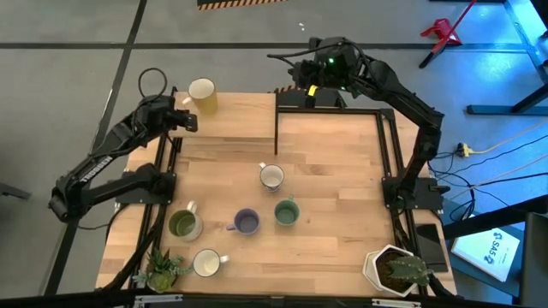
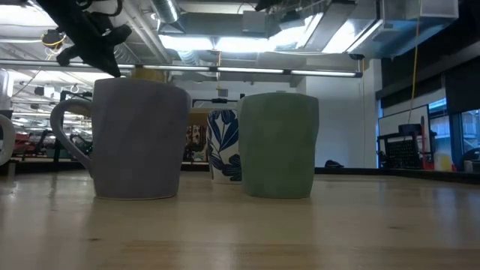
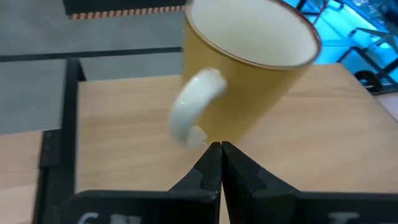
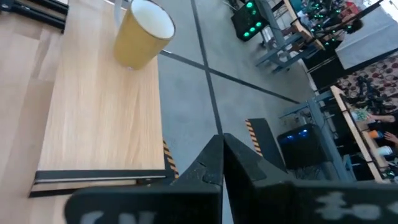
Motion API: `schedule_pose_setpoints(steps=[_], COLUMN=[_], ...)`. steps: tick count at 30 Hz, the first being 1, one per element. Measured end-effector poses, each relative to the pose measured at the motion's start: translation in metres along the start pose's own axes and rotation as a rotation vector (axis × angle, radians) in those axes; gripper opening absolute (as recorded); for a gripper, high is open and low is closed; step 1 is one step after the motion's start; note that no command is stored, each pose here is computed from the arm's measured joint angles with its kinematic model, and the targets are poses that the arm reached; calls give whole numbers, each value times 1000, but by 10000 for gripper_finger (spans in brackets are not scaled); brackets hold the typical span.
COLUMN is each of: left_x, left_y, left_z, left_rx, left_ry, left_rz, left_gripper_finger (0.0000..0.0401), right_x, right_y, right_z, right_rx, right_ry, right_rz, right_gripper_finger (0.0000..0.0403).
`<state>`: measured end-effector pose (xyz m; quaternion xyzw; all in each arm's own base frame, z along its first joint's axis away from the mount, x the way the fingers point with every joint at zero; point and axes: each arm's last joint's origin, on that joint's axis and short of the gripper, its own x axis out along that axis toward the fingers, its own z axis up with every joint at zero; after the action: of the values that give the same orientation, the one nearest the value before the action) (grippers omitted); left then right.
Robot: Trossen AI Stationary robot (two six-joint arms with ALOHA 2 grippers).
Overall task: Place coffee mugs
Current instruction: Put the yellow cup on the shelf
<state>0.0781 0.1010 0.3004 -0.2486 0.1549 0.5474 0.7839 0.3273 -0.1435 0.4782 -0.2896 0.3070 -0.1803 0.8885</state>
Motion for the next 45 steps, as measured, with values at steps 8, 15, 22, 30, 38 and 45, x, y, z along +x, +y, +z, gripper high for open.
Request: schedule_pose_setpoints(steps=[8, 15, 22, 30, 38, 45], left_x=[3, 3, 4, 4, -2, 0], left_y=[9, 12, 18, 23, 18, 0], left_z=[6, 9, 11, 13, 11, 6], left_rx=[-18, -67, -70, -92, -197, -185], left_ry=[-35, -28, -41, -70, -78, -98], left_rz=[59, 7, 51, 128, 54, 80], left_gripper_finger=[0, 0, 0, 0, 0, 0], right_x=[17, 32, 32, 32, 32, 32], right_y=[7, 13, 13, 13, 15, 15], right_z=[-2, -5, -5, -5, -7, -8], right_rx=[-2, -8, -9, -10, -15, -16], right_ry=[15, 33, 34, 33, 57, 61], right_rz=[58, 90, 90, 91, 110, 114], right_gripper_finger=[0, 0, 0, 0, 0, 0])
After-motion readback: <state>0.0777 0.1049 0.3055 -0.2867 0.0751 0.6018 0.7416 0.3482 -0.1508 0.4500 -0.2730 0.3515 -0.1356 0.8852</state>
